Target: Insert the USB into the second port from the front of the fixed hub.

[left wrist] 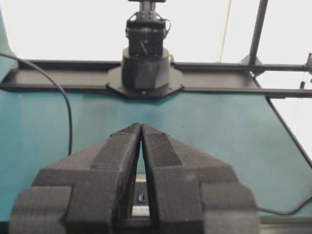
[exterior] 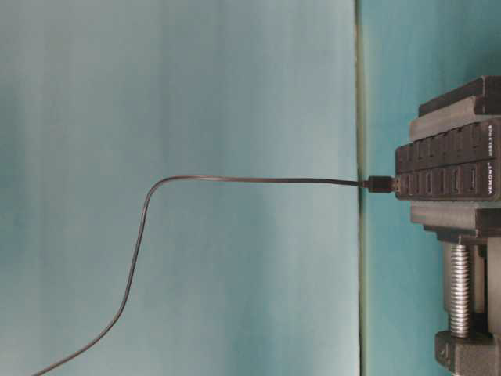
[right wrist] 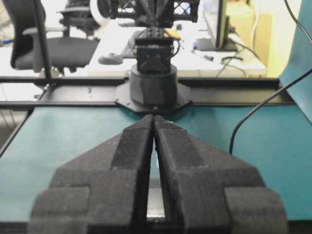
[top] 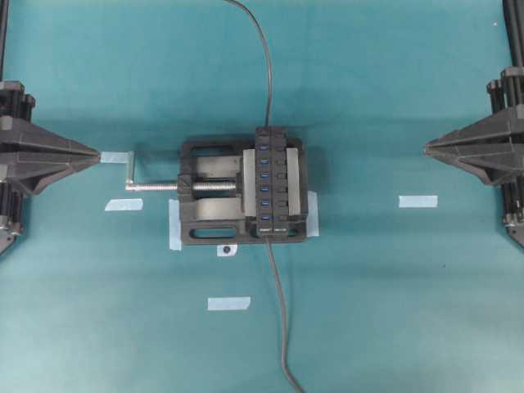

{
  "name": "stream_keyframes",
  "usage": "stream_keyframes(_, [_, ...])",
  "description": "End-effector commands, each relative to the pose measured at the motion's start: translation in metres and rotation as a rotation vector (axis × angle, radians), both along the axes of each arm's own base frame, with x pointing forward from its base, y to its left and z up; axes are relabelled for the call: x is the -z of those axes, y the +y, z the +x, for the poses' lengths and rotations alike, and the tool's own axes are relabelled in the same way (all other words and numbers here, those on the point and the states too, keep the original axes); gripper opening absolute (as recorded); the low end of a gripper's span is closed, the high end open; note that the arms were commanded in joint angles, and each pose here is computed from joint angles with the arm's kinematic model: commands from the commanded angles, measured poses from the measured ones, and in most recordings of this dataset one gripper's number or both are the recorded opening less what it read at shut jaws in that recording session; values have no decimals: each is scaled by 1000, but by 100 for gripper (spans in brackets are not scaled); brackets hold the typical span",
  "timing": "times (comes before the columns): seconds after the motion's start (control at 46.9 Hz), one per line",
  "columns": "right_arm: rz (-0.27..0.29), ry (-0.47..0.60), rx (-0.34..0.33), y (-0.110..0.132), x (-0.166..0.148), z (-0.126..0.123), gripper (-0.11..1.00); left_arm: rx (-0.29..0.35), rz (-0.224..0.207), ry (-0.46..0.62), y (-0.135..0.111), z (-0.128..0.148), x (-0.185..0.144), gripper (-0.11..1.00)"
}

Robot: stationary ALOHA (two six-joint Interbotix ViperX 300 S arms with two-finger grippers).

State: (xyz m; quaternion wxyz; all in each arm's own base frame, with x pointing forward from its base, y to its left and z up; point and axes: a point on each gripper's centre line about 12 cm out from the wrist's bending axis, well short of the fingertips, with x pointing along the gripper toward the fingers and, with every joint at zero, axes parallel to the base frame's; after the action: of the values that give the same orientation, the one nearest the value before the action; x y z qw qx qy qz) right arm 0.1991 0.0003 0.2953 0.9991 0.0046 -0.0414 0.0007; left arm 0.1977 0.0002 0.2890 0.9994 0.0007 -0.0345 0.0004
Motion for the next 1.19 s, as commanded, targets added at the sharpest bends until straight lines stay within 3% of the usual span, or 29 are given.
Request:
stream_keyframes(0.0, [0,8,2,0,6,0,16,1,-20,6,0,-5,15,13])
stream_keyframes(0.107, [55,17,10,-2,25,-6,24,2,-51,-28,1,-11,15,11])
stream_keyframes(0.256, [126,40,14,-3,34,-9,9,-1,-52,-38,1,-13,8,2])
stream_keyframes(0.448, [132,135,29,-5,38,-7,4,-4,-54,57,1,-10,13,2])
stream_keyframes(0.916, [136,181,44,-8,35,-4,4,-8,-56,173,1,-1,24,2])
stream_keyframes(1.172, [143,274,87,-16,32,1,4,-1,-65,327,-1,12,38,2])
